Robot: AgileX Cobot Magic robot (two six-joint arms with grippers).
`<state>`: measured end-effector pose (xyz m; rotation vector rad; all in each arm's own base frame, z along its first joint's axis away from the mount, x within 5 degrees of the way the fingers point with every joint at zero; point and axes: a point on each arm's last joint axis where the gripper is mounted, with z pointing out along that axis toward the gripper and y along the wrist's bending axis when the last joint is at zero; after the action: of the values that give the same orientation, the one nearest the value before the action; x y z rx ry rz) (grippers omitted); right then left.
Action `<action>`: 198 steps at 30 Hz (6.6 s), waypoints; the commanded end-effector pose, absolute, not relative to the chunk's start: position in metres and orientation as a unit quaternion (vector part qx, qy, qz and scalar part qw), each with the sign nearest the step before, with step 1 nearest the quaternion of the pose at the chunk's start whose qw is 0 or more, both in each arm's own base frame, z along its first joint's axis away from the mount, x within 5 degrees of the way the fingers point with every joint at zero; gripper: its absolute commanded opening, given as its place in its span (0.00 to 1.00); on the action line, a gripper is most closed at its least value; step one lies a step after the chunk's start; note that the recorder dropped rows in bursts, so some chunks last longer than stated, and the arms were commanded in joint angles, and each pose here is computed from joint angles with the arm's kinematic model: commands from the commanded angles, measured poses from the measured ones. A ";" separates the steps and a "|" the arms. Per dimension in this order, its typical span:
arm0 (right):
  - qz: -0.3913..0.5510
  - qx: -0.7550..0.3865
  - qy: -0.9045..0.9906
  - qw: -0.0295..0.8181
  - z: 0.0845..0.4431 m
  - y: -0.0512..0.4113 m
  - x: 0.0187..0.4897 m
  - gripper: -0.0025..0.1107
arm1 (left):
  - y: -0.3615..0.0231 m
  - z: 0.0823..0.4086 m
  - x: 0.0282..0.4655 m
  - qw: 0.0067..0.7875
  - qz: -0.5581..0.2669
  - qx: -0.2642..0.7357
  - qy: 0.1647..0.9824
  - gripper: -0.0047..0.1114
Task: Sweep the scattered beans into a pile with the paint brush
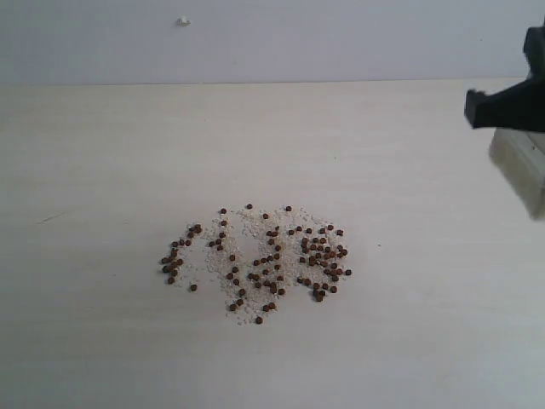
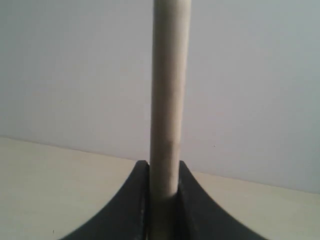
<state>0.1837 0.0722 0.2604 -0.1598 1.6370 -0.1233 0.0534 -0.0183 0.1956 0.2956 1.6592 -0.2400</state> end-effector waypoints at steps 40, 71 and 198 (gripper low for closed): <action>-0.082 -0.111 0.788 0.600 0.149 0.194 0.257 0.02 | -0.019 0.196 0.053 0.661 -0.114 0.126 0.731 0.04; 0.084 -0.095 0.748 0.651 0.173 0.218 0.247 0.02 | -0.019 0.196 0.053 0.661 -0.114 0.126 0.731 0.04; 0.167 -0.296 0.650 0.679 0.166 0.215 0.288 0.02 | -0.019 0.196 0.053 0.661 -0.114 0.126 0.731 0.04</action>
<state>0.2819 0.2135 0.1594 -0.6651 1.5029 0.4155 0.0533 -0.0183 0.1954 0.2939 1.6613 -0.2415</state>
